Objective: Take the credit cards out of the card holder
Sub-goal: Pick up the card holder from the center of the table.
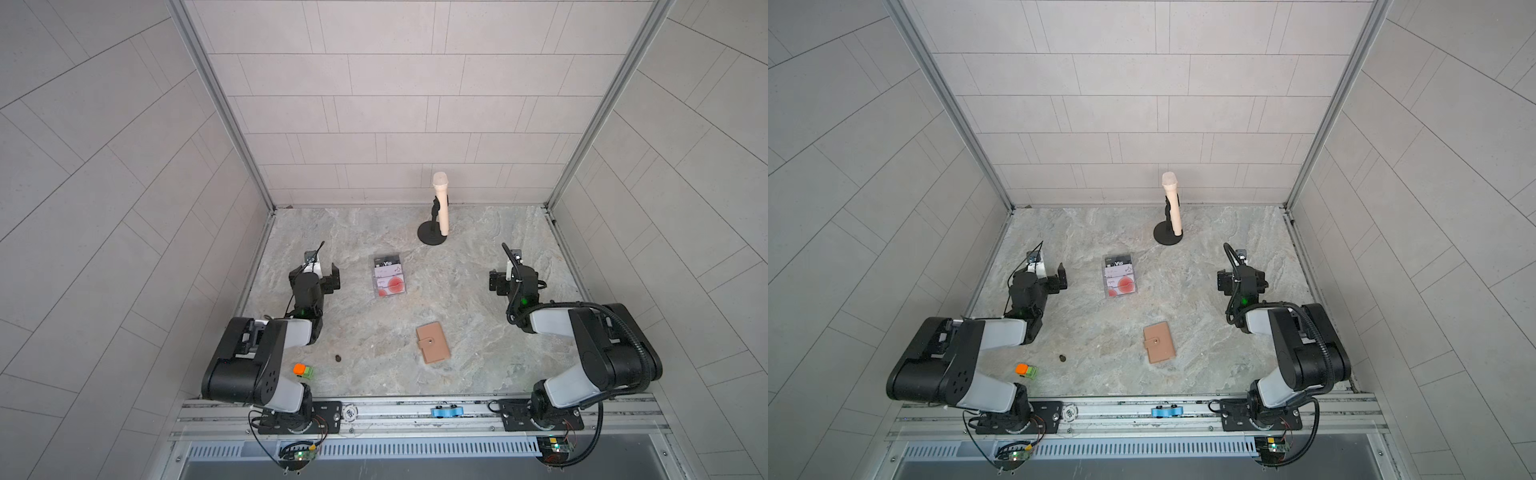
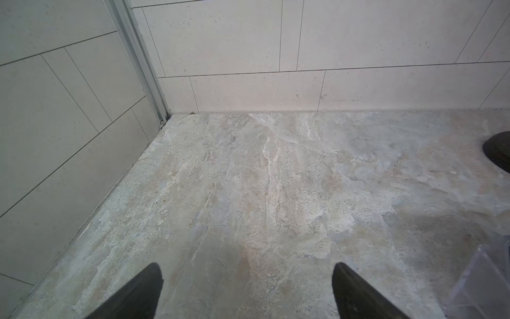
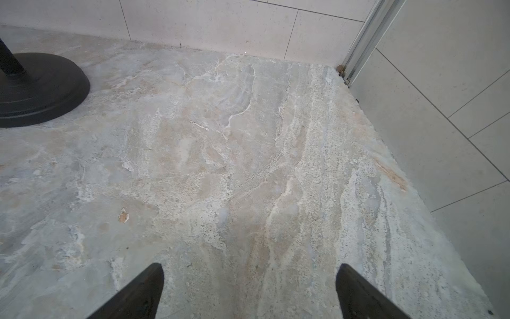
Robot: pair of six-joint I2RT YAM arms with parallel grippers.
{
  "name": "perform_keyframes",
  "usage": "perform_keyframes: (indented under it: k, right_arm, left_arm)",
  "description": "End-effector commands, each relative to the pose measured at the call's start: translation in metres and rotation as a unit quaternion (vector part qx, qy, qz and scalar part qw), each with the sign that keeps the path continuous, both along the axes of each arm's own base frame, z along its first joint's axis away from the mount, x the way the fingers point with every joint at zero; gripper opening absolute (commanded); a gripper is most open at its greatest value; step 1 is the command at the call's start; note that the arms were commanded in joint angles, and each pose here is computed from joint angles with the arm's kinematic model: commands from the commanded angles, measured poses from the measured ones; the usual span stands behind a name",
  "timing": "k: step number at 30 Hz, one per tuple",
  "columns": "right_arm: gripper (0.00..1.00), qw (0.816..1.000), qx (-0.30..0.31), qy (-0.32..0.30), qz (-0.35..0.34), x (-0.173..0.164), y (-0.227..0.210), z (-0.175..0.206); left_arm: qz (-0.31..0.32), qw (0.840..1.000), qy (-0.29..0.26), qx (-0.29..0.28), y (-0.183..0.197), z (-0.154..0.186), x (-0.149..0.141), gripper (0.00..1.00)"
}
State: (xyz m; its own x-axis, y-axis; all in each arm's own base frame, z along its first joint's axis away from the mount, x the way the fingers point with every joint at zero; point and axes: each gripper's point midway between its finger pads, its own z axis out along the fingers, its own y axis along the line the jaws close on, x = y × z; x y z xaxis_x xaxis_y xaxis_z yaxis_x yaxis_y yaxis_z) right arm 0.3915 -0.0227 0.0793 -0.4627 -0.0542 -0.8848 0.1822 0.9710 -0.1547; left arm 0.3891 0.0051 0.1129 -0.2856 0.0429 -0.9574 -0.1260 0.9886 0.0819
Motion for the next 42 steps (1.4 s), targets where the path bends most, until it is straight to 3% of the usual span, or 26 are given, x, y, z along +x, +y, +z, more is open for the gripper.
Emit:
perform_keyframes:
  k: [1,42]
  right_arm:
    - [1.00,1.000,-0.004,-0.007,0.000,0.0024,-0.0006,0.0064]
    - [1.00,1.000,-0.003,-0.003,-0.018,0.0038,-0.0064,0.0146]
  left_arm:
    - [0.000,1.000,-0.015,0.002,-0.0012,0.0098,0.0032,1.00]
    - [0.003,1.000,-0.020,0.006,-0.0016,0.0144,0.0012,1.00]
